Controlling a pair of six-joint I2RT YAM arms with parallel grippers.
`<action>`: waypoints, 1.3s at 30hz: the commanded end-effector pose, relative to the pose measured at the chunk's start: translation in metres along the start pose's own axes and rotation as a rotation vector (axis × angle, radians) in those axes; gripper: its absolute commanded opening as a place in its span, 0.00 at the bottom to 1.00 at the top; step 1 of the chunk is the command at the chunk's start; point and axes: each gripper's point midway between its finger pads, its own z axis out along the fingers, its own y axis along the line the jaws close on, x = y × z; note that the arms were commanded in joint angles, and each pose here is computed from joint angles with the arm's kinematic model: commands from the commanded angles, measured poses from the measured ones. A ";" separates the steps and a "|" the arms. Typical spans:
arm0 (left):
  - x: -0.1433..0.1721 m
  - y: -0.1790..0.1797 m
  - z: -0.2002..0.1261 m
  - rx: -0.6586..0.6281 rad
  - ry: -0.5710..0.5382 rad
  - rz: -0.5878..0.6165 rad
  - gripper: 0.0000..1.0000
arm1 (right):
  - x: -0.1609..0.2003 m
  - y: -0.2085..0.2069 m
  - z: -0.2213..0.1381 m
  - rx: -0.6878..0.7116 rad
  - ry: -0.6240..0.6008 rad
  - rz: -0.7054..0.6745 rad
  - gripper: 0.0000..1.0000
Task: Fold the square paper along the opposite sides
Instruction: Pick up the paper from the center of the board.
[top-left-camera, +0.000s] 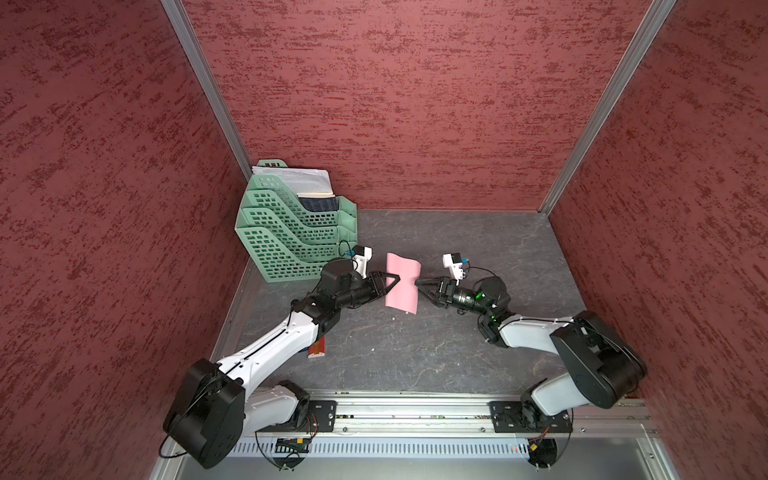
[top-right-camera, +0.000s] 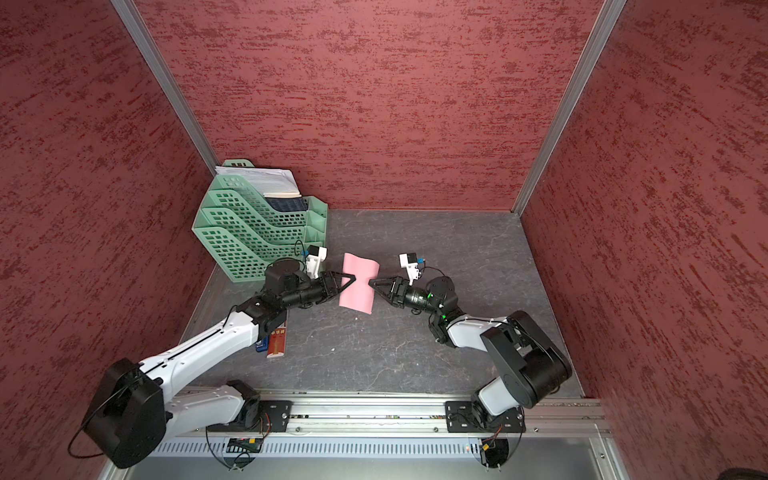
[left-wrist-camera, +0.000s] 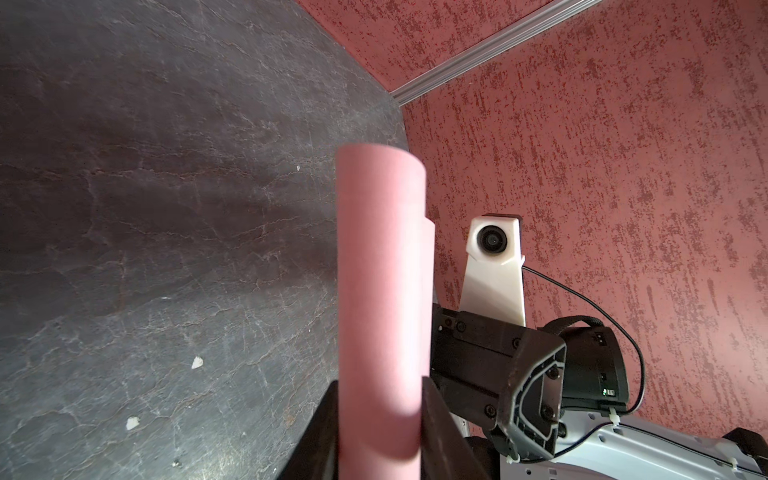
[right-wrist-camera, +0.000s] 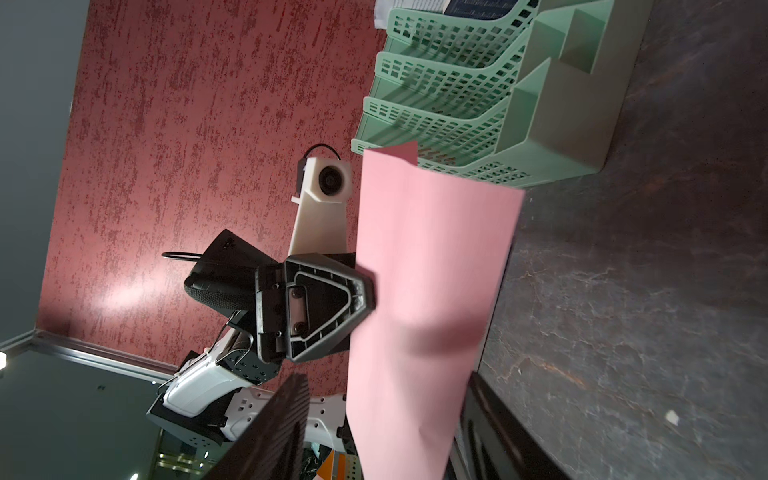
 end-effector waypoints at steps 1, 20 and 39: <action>-0.005 -0.012 -0.006 0.053 -0.025 0.021 0.29 | -0.009 0.021 0.003 -0.076 0.002 -0.040 0.58; -0.011 -0.020 -0.014 0.094 -0.082 0.030 0.27 | -0.014 0.028 -0.001 -0.147 0.005 -0.004 0.32; -0.013 -0.031 -0.025 0.131 -0.123 0.044 0.27 | -0.009 0.027 0.005 -0.155 0.045 -0.014 0.44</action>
